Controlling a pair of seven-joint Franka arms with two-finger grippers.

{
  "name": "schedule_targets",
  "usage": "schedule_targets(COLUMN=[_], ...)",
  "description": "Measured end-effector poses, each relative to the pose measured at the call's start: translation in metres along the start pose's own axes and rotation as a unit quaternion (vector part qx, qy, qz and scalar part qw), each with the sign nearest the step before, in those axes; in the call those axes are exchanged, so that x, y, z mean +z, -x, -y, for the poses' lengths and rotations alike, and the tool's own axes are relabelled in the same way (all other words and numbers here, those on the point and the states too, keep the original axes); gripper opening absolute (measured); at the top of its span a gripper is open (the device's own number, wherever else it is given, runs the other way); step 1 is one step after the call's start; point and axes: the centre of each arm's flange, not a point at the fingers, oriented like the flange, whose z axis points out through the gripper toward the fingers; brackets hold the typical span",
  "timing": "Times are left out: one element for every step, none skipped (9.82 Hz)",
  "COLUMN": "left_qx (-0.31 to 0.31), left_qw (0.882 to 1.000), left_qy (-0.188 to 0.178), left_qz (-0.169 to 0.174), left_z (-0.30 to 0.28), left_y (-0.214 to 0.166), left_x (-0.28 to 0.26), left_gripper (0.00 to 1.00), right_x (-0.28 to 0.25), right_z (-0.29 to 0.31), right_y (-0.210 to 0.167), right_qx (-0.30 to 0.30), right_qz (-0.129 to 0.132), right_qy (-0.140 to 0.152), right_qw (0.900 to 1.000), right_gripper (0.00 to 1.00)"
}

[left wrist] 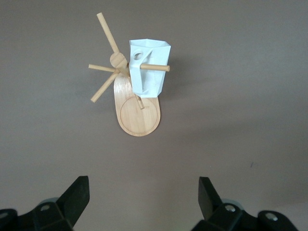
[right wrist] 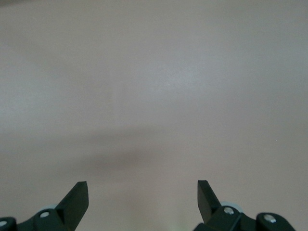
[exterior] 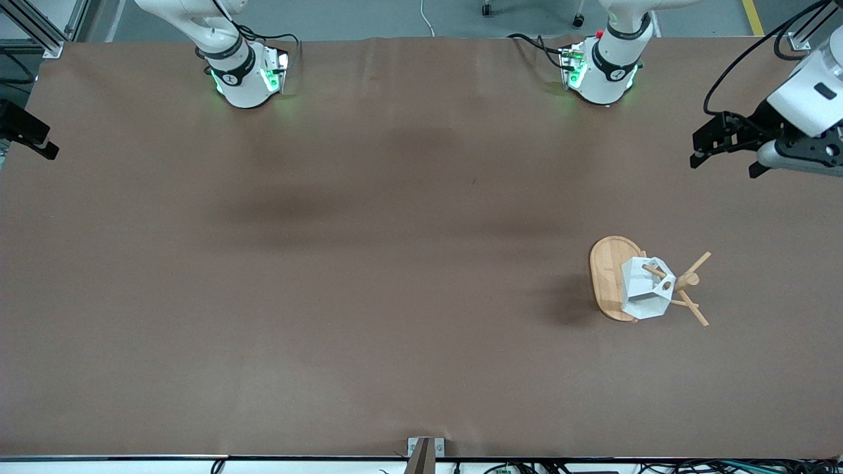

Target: Hang cup on rack

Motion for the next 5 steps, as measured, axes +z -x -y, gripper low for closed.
schedule_targets(left_qx=[0.0,0.0,-0.008,-0.016,-0.016], left_qw=[1.0,1.0,1.0,0.999,0.998], left_qy=[-0.001,-0.004,-0.02,-0.038,-0.046], left_qz=[-0.001,0.003,0.012,0.021,0.025], left_z=[-0.002,-0.002,-0.001,-0.005,-0.013], left_y=[0.006,0.011,0.016,0.019,0.02], left_x=[-0.008,-0.013,-0.015,-0.019,-0.022], left_gripper=[1.0,1.0,1.0,1.0,1.0], right_x=[0.001,0.002,0.002,0.002,0.002], right_z=[-0.001,-0.002,-0.003,-0.003,-0.003], right_y=[-0.001,-0.001,-0.002,-0.002,-0.002], right_qx=[0.001,0.002,0.003,0.003,0.003], right_qz=[0.001,0.001,0.001,0.001,0.001], right_qy=[0.0,0.0,0.0,0.0,0.0], right_qw=[1.0,1.0,1.0,1.0,1.0], right_gripper=[1.0,1.0,1.0,1.0,1.0])
